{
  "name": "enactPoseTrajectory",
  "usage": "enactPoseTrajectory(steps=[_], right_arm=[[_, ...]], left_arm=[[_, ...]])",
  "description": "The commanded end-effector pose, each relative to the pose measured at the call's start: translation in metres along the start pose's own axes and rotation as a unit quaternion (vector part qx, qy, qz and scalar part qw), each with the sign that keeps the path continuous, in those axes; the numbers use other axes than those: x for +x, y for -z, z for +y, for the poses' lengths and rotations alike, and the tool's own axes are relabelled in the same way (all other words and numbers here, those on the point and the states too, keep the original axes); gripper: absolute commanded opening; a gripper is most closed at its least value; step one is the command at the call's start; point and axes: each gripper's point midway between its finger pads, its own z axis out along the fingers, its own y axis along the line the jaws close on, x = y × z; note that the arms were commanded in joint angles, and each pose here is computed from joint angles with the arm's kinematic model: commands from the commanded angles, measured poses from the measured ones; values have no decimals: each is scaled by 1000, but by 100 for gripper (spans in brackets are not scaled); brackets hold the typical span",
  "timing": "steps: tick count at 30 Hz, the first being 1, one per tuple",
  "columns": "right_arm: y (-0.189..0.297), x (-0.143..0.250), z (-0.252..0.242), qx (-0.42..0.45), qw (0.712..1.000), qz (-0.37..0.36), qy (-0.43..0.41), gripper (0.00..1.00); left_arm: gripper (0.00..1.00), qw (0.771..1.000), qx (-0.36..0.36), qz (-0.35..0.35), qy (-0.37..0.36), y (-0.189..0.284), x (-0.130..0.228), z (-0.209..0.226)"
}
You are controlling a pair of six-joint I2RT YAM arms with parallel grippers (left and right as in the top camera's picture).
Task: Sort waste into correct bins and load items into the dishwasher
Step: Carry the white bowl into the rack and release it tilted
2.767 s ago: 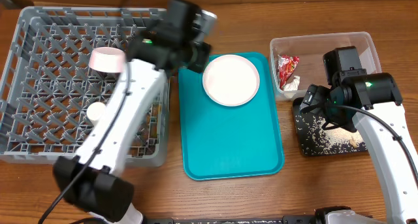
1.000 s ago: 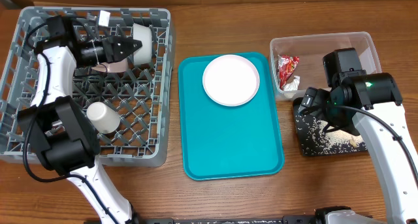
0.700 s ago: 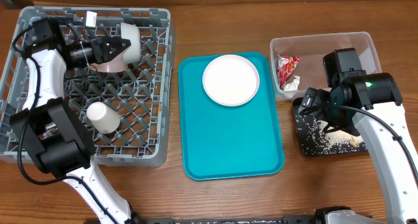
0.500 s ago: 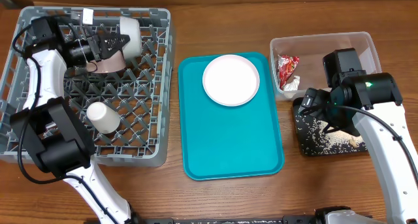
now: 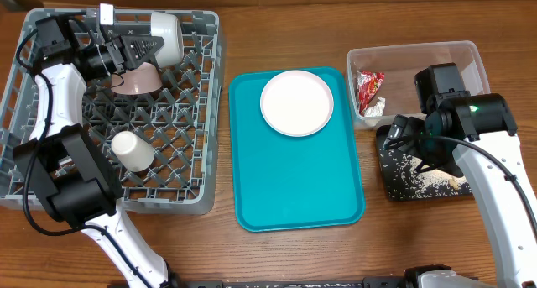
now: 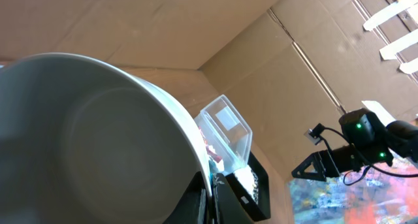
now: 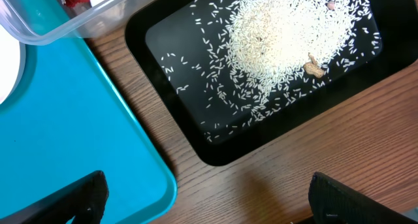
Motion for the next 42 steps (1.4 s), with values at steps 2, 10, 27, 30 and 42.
enactPoseTrajectory(steps=[2,10,27,30,42], right_arm=[[5,-5,-2,2,1000,-14,-3,100],[5,-4,-2,2,1000,-13,-3,100],[5,-4,-3,3,1000,-11,-3,100],[5,-4,-3,3,1000,-11,-3,100],[5,-4,-3,4,1000,-12,-3,100]], left_arm=[[4,1000,8,3,3,-5,-2,2],[4,998,-54,8,26,-21,-11,25],[4,987,22,27,155,-41,18,61],[4,984,28,29,176,-40,26,71],[9,979,14,-8,205,7,16,85]])
